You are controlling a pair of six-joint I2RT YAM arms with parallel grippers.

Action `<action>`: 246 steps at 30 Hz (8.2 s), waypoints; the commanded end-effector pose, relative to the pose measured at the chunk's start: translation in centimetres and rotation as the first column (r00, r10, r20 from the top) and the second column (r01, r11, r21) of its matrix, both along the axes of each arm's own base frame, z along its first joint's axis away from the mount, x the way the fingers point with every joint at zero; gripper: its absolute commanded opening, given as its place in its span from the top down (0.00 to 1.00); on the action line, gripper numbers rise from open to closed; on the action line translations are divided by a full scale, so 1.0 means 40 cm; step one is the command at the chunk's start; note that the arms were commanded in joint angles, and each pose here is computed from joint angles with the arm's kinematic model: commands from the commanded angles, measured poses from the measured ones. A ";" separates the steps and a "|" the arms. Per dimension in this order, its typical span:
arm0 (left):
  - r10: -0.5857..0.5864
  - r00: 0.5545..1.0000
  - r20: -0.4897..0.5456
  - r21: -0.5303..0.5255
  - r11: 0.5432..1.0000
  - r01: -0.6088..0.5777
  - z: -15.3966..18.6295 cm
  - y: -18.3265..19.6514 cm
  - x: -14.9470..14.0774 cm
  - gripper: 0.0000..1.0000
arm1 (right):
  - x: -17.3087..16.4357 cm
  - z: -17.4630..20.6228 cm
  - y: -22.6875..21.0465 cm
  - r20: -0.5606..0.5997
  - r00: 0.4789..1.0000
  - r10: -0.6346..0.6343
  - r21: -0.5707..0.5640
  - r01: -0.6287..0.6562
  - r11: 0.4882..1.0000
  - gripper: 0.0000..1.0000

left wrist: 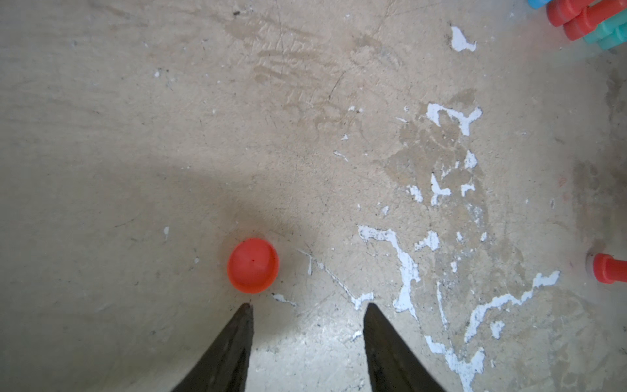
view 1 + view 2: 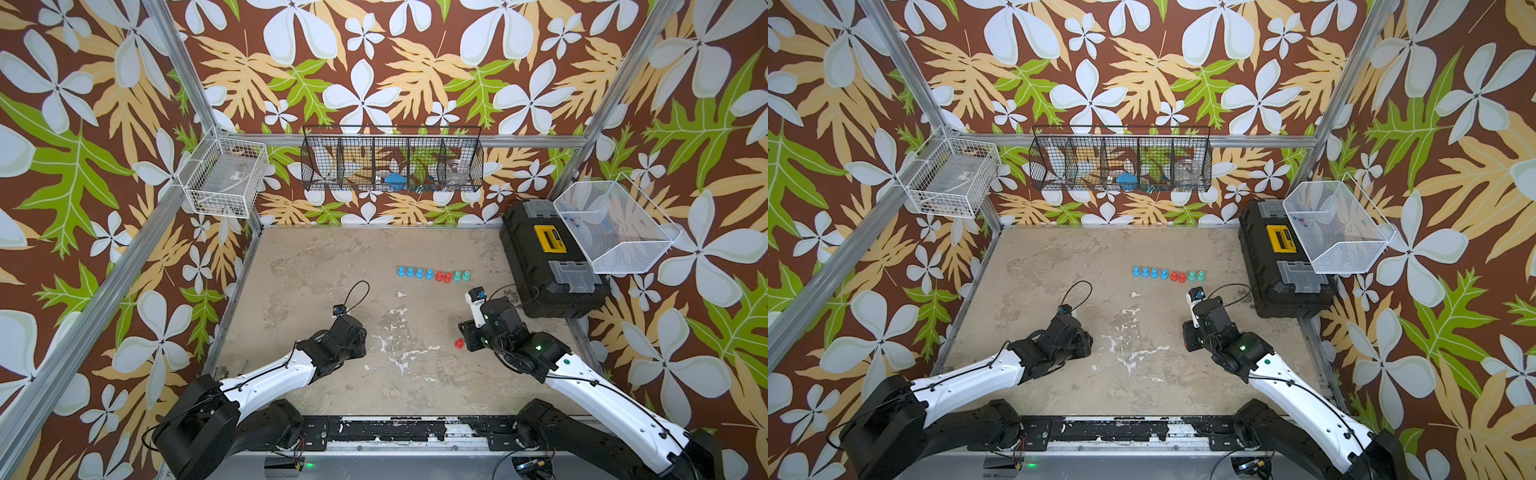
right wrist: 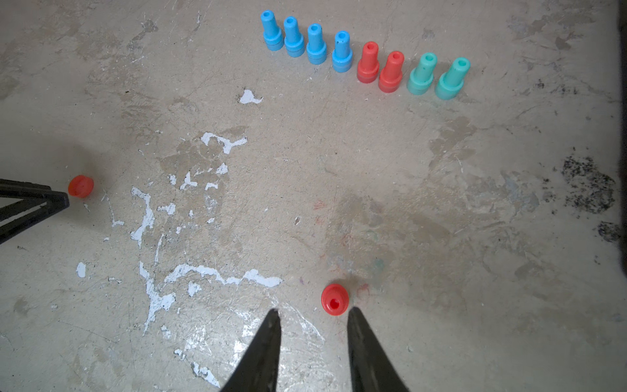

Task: Close the stamp cap
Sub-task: Move the cover to the center of the board, then pick up the stamp from the center of the board.

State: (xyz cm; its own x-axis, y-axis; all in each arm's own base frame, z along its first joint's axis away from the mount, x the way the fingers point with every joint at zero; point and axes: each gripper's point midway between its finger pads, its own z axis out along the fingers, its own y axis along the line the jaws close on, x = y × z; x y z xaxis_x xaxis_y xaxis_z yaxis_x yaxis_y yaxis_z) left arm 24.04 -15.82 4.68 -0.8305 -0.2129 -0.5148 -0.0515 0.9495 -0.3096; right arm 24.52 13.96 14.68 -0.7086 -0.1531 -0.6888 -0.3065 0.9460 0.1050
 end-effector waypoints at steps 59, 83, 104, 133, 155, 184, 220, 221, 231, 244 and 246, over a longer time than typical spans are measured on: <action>-0.209 0.978 -0.028 0.013 0.978 0.209 -0.061 -0.284 0.047 0.49 | 0.003 0.012 0.003 0.025 1.000 -0.012 0.026 0.012 1.000 0.65; -0.261 0.963 0.060 0.007 0.965 0.261 0.054 -0.390 0.102 0.49 | 0.003 0.011 0.002 0.023 1.000 -0.015 0.024 0.014 1.000 0.65; -0.108 0.957 0.269 -0.006 0.993 0.114 0.288 -0.066 0.066 0.48 | 0.004 -0.005 0.000 0.007 1.000 -0.019 0.006 0.019 1.000 0.65; -0.004 0.905 0.426 0.114 0.992 -0.049 0.400 0.174 0.051 0.45 | 0.012 -0.102 -0.008 -0.130 0.991 -0.037 -0.121 0.021 0.992 0.65; -0.021 0.899 0.437 0.096 0.995 -0.024 0.390 0.167 0.041 0.44 | 0.043 -0.229 -0.019 -0.272 0.958 -0.096 -0.296 0.012 0.955 0.65; -0.025 0.902 0.431 0.098 0.995 -0.020 0.386 0.164 0.042 0.44 | 0.013 -0.274 -0.019 -0.339 0.936 -0.092 -0.293 -0.012 0.956 0.66; -0.022 0.901 0.434 0.098 0.995 -0.023 0.388 0.166 0.042 0.44 | -0.004 -0.297 -0.013 -0.374 0.924 -0.081 -0.277 -0.028 0.961 0.70; -0.022 0.901 0.434 0.098 0.995 -0.022 0.388 0.166 0.042 0.44 | -0.005 -0.298 -0.013 -0.377 0.923 -0.081 -0.277 -0.029 0.960 0.70; -0.021 0.900 0.434 0.099 0.995 -0.024 0.388 0.167 0.042 0.44 | -0.005 -0.297 -0.012 -0.373 0.924 -0.081 -0.276 -0.027 0.961 0.77; -0.023 0.902 0.431 0.100 0.995 -0.023 0.386 0.165 0.043 0.44 | 0.013 -0.252 0.019 -0.346 0.937 -0.044 -0.238 -0.043 0.970 0.81; -0.024 0.903 0.430 0.101 0.995 -0.022 0.384 0.165 0.043 0.44 | 0.026 -0.232 0.038 -0.329 0.944 -0.031 -0.228 -0.048 0.972 0.81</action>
State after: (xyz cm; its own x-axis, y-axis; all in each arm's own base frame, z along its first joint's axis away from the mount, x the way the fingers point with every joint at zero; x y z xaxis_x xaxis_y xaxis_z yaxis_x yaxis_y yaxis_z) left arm 25.62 -9.19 19.89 -0.5314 -0.1396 -0.8355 0.0633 0.9770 -0.2035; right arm 25.12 14.88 4.56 -0.8959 -0.2804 -0.3446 -0.2911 0.9564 -0.0214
